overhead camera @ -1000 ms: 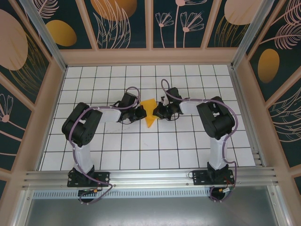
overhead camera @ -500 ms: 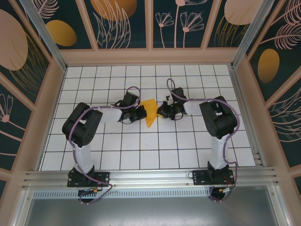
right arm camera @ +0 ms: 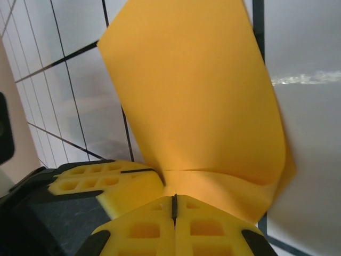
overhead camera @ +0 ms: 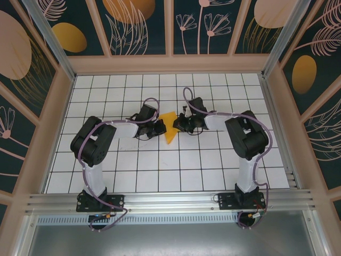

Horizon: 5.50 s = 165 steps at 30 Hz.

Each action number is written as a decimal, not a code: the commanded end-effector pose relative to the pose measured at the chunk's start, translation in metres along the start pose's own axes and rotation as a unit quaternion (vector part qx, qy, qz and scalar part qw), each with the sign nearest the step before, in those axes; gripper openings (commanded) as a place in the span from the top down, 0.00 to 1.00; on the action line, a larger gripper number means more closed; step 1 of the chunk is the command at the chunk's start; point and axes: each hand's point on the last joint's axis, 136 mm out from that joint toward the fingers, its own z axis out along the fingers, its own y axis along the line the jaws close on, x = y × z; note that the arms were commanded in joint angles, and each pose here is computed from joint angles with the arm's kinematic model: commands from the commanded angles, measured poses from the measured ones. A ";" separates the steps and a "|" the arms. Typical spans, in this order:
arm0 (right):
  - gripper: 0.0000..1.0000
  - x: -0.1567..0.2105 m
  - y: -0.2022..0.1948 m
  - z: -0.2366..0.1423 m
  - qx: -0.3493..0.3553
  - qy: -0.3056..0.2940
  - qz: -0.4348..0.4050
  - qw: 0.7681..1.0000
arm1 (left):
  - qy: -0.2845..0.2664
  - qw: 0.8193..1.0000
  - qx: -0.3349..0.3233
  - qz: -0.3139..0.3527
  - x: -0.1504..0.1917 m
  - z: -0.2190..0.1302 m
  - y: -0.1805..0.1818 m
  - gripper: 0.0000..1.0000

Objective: Fold a paper plane with a square sheet of paper (pick it up from the middle)
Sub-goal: Third fold the triangle at the center of the table.

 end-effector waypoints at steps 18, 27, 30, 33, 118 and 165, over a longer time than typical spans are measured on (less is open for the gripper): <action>0.98 -0.055 -0.023 -0.033 0.035 -0.066 0.023 0.997 | 0.036 0.987 -0.151 -0.032 0.033 0.006 0.085 1.00; 0.99 0.036 0.010 -0.013 -0.008 0.009 -0.002 1.000 | 0.028 0.988 -0.143 -0.043 0.034 0.009 0.086 1.00; 1.00 0.057 0.013 -0.002 -0.015 0.030 -0.006 0.999 | 0.028 0.988 -0.143 -0.043 0.035 0.010 0.087 1.00; 1.00 0.066 0.011 0.003 -0.018 0.041 -0.002 0.999 | 0.027 0.988 -0.143 -0.042 0.035 0.010 0.088 1.00; 1.00 0.122 -0.014 0.002 0.052 0.128 -0.039 0.990 | 0.026 0.988 -0.146 -0.043 0.033 0.011 0.087 1.00; 1.00 0.010 -0.018 0.013 0.043 0.038 -0.037 0.998 | 0.019 0.993 -0.117 -0.014 0.019 0.002 0.063 1.00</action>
